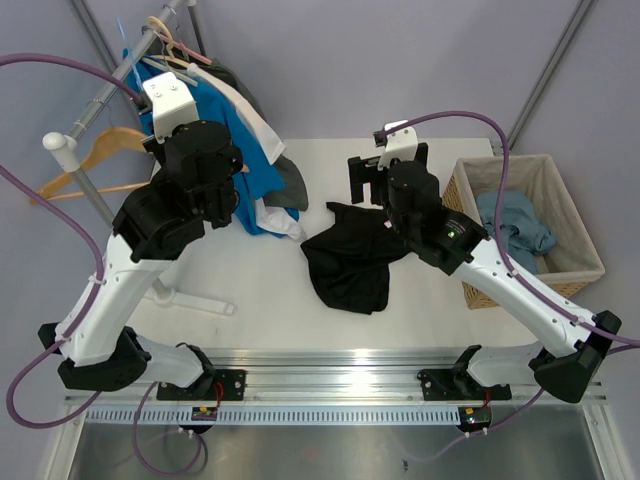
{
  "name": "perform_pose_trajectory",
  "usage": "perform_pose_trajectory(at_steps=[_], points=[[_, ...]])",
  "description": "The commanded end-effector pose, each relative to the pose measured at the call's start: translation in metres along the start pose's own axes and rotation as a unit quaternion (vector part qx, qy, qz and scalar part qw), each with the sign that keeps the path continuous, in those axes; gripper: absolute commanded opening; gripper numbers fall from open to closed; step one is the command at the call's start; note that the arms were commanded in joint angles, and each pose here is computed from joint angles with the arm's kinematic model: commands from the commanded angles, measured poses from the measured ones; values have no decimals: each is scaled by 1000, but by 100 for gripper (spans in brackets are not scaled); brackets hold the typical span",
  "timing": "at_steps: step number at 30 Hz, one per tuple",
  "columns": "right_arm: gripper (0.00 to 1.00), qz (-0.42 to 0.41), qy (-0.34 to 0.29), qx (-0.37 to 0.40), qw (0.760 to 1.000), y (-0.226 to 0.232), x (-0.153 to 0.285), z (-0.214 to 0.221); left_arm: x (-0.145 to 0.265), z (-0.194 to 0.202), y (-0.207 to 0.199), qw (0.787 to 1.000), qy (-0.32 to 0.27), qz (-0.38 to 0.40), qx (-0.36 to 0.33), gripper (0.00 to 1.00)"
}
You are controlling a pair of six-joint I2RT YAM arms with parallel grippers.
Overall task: Remove the t-shirt from the hanger
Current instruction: Place the hanger at the clothesline.
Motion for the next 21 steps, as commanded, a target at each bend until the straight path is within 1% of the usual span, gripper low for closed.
perform_pose_trajectory(at_steps=[1,6,10,14,17,21], points=[[100,-28,-26,-34,999,5,11,-15,-9,3,7,998,-8,-42,35,0],[100,-26,-22,-34,999,5,10,-14,-32,19,14,998,3,-55,42,0],[99,-34,-24,-39,998,5,13,-14,-45,37,11,998,15,-61,21,0],[100,-40,-22,-47,998,5,17,-13,-67,57,19,994,24,-104,5,0],[99,-47,-31,-55,997,3,22,-17,-78,72,18,993,37,-108,-5,0],[100,-46,-30,-52,997,4,21,-17,-82,83,16,993,43,-112,-8,0]])
Point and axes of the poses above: each gripper's point midway between its finger pads, its own x axis back along the fingers, its own y axis along the line the jaws close on, z = x × y, the point moved 4 cm from there along x, back along the fingers
